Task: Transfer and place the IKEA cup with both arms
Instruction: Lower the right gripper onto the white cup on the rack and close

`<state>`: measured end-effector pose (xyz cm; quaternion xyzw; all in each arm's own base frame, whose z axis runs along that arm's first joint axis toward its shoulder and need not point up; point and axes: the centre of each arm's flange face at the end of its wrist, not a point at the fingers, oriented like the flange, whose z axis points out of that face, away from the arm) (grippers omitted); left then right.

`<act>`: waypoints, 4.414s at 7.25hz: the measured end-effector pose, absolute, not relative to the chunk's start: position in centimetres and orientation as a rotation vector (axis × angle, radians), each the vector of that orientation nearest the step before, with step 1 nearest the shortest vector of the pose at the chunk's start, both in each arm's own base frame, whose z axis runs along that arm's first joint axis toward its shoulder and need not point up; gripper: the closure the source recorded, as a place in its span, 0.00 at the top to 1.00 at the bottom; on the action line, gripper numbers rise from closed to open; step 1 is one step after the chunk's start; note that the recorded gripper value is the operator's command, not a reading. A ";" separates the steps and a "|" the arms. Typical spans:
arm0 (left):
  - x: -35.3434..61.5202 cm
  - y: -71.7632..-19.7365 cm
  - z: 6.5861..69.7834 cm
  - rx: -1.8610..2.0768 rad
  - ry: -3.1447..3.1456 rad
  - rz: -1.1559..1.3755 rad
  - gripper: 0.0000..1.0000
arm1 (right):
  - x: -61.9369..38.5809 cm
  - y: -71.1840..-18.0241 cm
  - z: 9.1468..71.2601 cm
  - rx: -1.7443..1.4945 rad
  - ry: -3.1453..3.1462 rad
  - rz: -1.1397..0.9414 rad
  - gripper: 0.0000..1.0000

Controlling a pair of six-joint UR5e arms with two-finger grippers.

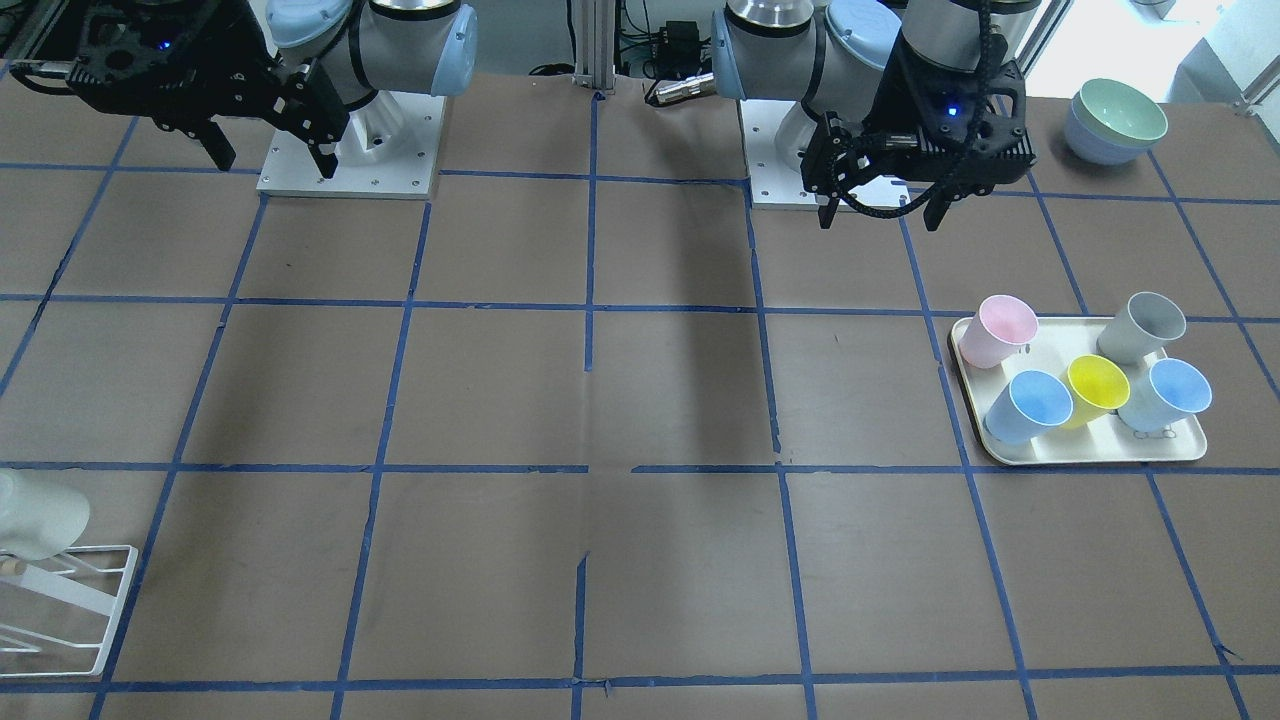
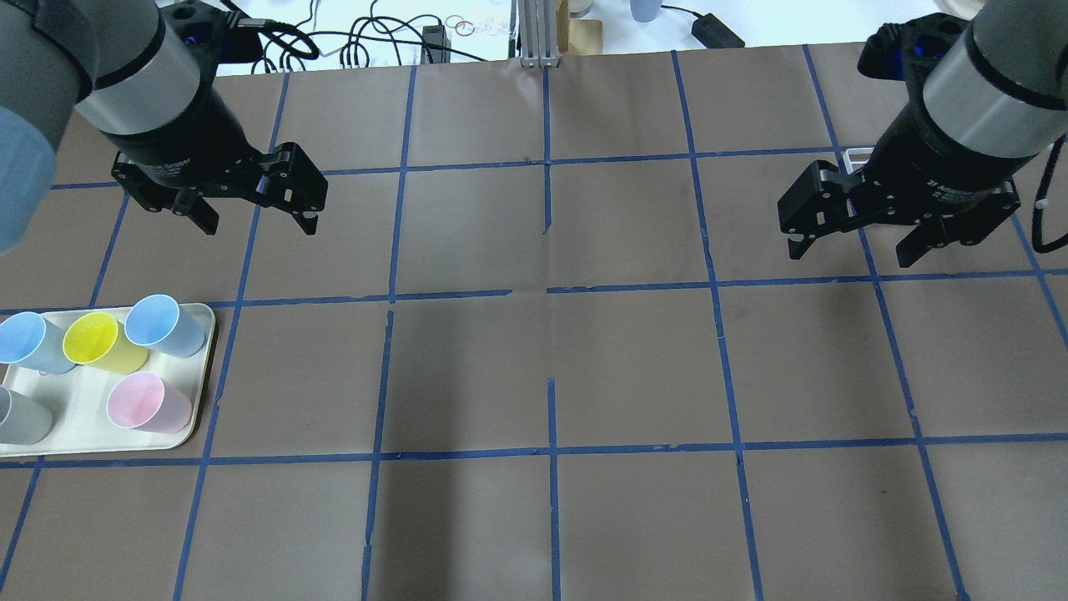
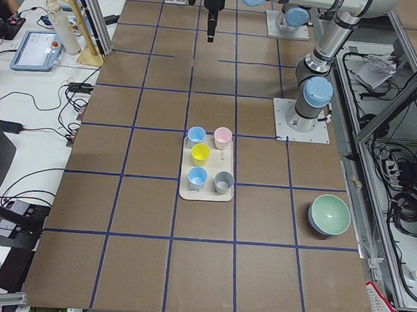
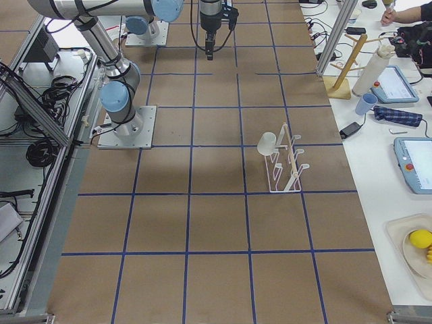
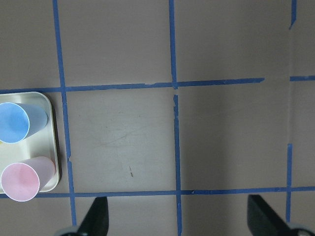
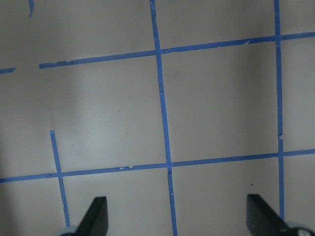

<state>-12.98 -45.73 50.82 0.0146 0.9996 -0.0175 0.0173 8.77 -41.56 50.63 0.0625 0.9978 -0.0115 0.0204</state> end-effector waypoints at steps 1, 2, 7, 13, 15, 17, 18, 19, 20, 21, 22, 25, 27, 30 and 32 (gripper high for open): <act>-13.0 -45.7 50.8 0.046 3.106 -0.055 1.00 | 6.3 -42.7 50.4 0.201 3.096 -0.069 1.00; -13.0 -45.7 50.9 0.045 3.106 -0.056 1.00 | 3.5 -44.3 49.9 0.150 3.105 -0.105 1.00; -12.9 -45.8 51.0 0.044 3.107 -0.060 1.00 | -8.8 -52.4 43.4 -0.285 3.151 -0.237 1.00; -12.9 -45.9 51.0 0.044 3.107 -0.060 1.00 | -15.2 -58.1 36.5 -0.278 3.142 -0.279 1.00; -12.9 -45.8 50.9 0.043 3.107 -0.057 1.00 | -15.9 -59.3 34.9 -0.281 3.141 -0.319 1.00; -12.9 -45.8 50.9 0.043 3.107 -0.057 1.00 | -16.3 -60.1 33.5 -0.289 3.145 -0.336 1.00; -12.9 -45.8 50.9 0.043 3.107 -0.057 1.00 | -16.5 -60.4 32.7 -0.290 3.146 -0.339 1.00; -12.9 -45.8 50.9 0.043 3.106 -0.057 1.00 | -16.6 -60.7 32.2 -0.290 3.148 -0.344 1.00; -12.9 -45.8 50.9 0.043 3.106 -0.056 1.00 | -16.7 -60.8 31.9 -0.288 3.148 -0.344 1.00; -12.9 -45.8 50.9 0.044 3.107 -0.057 1.00 | -16.7 -60.9 31.6 -0.285 3.147 -0.341 1.00; -12.9 -45.8 50.9 0.044 3.106 -0.057 1.00 | -16.8 -61.1 31.1 -0.284 3.146 -0.339 1.00; -12.9 -45.8 50.8 0.044 3.106 -0.054 1.00 | -16.9 -61.4 30.3 -0.280 3.143 -0.334 0.95; -12.9 -45.8 50.8 0.044 3.106 -0.053 1.00 | -16.9 -61.4 30.2 -0.279 3.143 -0.333 0.70; -12.9 -45.8 50.8 0.045 3.106 -0.053 1.00 | -16.9 -61.4 30.3 -0.279 3.145 -0.332 0.24; -12.9 -45.8 50.7 0.045 3.106 -0.052 1.00 | -17.0 -61.3 30.4 -0.279 3.148 -0.333 0.07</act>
